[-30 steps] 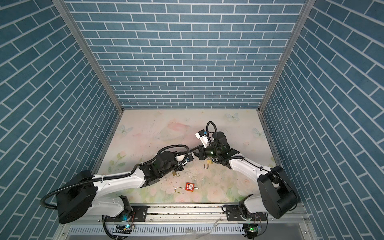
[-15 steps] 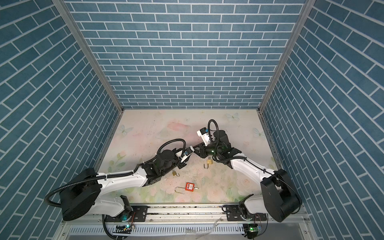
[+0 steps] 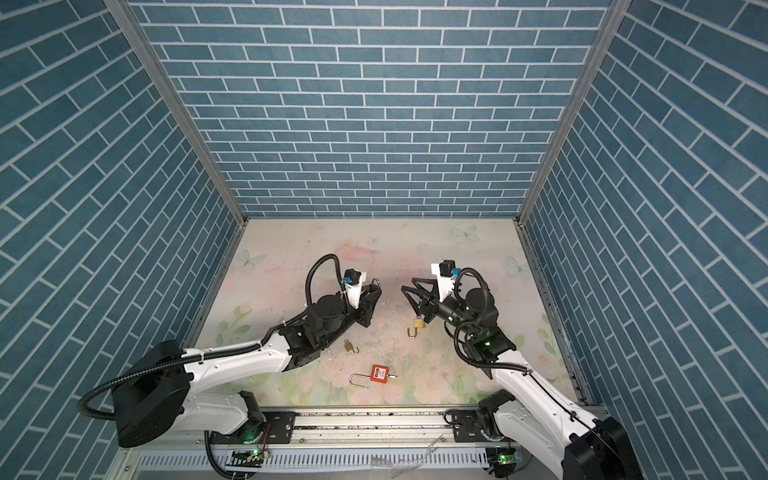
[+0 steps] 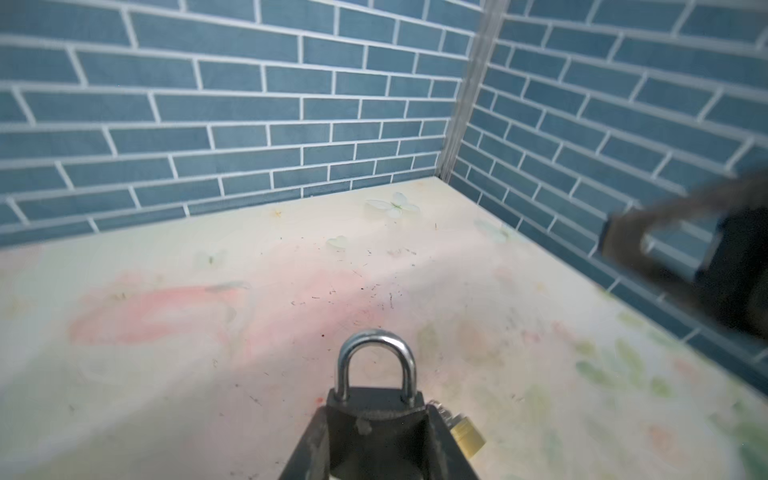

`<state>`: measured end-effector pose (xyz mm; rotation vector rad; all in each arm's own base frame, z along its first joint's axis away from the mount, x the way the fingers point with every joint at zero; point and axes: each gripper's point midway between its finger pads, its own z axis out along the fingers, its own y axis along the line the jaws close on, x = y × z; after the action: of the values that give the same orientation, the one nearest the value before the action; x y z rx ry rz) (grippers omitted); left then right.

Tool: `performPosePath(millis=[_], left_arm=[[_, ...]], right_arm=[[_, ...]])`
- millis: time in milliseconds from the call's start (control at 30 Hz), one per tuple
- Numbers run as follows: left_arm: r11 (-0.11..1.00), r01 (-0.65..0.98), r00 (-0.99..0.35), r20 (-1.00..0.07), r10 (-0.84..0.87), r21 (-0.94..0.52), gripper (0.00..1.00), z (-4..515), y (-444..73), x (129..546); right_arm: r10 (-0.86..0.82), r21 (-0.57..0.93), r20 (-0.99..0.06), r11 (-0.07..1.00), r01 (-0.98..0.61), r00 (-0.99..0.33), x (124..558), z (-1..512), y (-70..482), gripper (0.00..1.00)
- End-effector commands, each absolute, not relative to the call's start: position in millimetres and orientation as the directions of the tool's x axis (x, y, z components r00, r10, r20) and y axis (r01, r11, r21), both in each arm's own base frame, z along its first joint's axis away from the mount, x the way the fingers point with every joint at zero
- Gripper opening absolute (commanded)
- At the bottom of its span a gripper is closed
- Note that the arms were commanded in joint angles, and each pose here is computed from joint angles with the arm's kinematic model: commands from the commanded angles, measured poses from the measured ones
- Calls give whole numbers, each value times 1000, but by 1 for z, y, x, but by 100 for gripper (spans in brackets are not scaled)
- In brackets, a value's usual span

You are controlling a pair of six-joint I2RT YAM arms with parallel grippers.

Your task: Lock with the key

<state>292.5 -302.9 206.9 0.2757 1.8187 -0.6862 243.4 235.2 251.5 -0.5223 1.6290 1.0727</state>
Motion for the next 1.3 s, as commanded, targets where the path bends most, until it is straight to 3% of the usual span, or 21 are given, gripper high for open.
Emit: performPosePath(millis=[0,200,367,667,1267], left_arm=[[646,281,-478,-687,-547,-709,0,229,-281,312],[367,68,-520,-347,-780,-928,0,208,-252,319],[256,-16,-511,-212,-833,-967,0,196,-241,320],[237,-55,-518,-176,-837,-970,0,188,-238,319],[234,-75,-522,-162,-837,-969,0,186,-234,318]], right_arm=[[175,272,-961,499,-823,-212,236,263,245,48],[88,246,-968,492,-835,-234,234,235,273,44],[92,295,-954,471,-832,-286,246,229,293,42],[56,371,-922,417,-830,-384,266,213,334,38],[-9,403,-901,350,-846,-433,269,192,377,26]])
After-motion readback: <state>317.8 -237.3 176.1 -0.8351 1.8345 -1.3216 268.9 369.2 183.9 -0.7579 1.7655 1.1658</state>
